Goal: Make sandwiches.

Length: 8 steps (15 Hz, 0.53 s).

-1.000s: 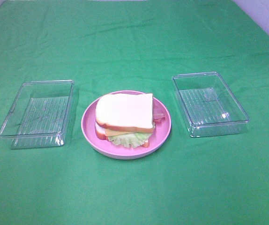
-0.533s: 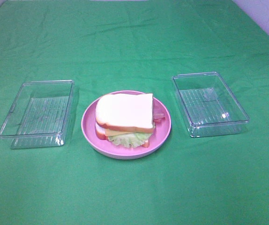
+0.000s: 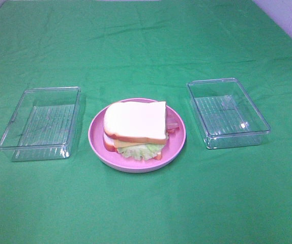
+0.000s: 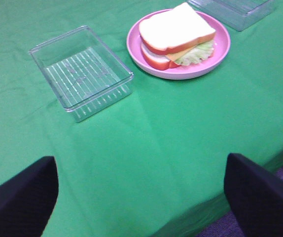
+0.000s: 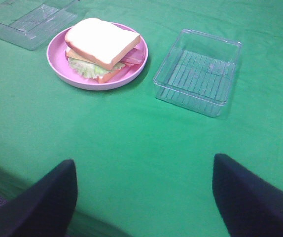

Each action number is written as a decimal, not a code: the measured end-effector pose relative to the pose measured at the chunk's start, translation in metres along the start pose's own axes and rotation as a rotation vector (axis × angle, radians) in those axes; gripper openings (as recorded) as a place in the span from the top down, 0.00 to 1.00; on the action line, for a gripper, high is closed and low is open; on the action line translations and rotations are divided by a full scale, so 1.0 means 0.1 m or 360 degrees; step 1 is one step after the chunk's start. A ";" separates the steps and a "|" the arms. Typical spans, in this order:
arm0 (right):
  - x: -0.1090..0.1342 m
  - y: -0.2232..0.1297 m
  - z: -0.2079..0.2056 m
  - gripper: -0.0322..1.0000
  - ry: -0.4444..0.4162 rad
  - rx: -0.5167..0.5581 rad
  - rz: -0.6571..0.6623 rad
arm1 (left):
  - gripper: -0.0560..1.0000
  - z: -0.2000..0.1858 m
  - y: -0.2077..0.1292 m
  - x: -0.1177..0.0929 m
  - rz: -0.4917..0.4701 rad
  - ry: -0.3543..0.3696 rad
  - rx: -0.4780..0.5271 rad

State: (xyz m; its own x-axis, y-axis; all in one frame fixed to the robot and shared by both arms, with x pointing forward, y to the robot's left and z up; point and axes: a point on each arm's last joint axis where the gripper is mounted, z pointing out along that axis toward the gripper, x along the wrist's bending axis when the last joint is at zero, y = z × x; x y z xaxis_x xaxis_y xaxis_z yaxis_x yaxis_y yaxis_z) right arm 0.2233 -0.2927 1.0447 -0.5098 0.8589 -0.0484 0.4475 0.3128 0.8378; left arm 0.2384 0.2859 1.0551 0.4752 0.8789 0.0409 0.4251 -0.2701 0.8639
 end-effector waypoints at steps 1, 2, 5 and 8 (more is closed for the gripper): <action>0.00 0.00 0.00 0.26 -0.0005 0.0000 0.0005 | 0.13 0.00 0.00 0.02 0.0012 0.0038 0.0008; 0.01 0.00 0.00 0.26 -0.0042 0.0002 0.0032 | 0.13 0.00 0.00 0.03 0.0021 0.0061 0.0010; 0.02 0.02 0.03 0.26 -0.0256 0.0012 0.0182 | 0.13 0.00 0.00 0.01 -0.0028 0.0023 -0.0005; 0.03 0.04 0.05 0.26 -0.0483 0.0024 0.0329 | 0.13 0.00 0.01 0.00 -0.0045 0.0004 -0.0011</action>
State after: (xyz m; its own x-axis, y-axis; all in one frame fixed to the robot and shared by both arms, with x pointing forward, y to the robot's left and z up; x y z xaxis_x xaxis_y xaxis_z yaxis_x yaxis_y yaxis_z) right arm 0.2270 -0.2867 1.0448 -0.1672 0.9851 -0.0403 0.5300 0.1243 0.8389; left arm 0.2387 0.2859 1.0556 0.4611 0.8872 0.0174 0.4333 -0.2423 0.8680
